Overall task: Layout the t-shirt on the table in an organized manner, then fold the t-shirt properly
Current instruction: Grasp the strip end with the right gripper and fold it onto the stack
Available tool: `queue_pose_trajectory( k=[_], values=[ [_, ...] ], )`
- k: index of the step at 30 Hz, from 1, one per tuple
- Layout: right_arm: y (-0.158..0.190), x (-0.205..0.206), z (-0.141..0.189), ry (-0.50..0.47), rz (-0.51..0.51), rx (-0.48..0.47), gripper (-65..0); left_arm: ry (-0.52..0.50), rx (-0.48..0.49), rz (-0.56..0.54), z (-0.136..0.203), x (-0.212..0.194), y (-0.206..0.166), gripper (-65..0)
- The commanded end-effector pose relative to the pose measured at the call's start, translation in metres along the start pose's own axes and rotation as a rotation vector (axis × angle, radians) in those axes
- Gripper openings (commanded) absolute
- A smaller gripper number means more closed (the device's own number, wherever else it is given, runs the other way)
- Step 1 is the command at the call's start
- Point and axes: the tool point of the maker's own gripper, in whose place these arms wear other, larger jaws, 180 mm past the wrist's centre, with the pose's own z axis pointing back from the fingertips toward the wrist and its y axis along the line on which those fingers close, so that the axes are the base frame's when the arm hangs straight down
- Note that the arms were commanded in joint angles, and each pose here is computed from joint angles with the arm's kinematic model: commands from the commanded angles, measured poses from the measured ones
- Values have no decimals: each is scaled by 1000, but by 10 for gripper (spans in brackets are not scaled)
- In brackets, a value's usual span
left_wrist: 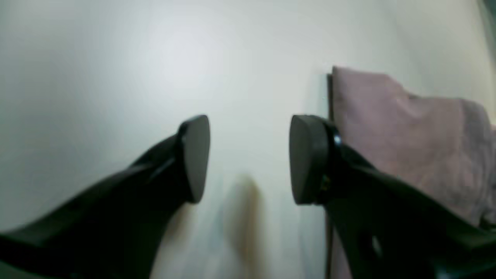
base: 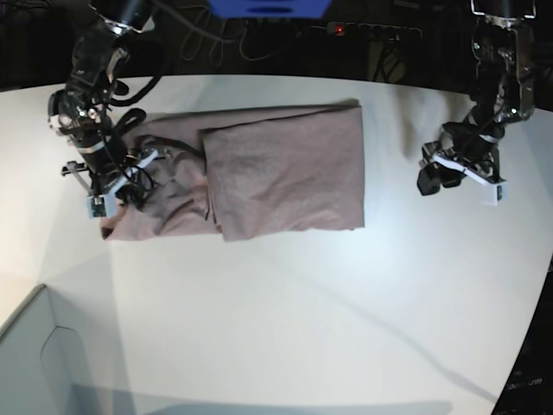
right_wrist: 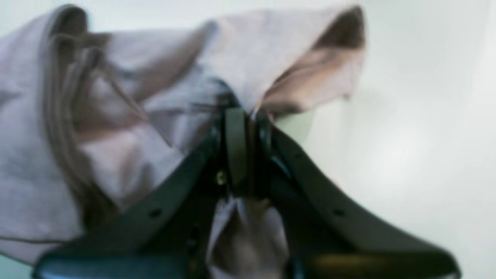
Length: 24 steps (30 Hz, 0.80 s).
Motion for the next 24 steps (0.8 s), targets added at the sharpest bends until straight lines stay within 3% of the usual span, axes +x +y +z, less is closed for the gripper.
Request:
queue_pose_trajectory(
  k=[1,6,10,16,24],
  values=[
    [5,20,4,-66,21,14,-650,-38,-13,-19,2,15,-1,-329],
    [43,40,13,-116,112,89,-650,-18,3,-4,0,8,6,-329],
    [70,53,20,-151,140,103,-650,-6,13,6,-2,4,11,-329],
    [125,71,21,-203,183,216,-650,9,24,18,-4,-2,16,-329],
    [220,67,9,-167,355,397,-650,13,18,24,-5,-5,13,-329]
  ],
)
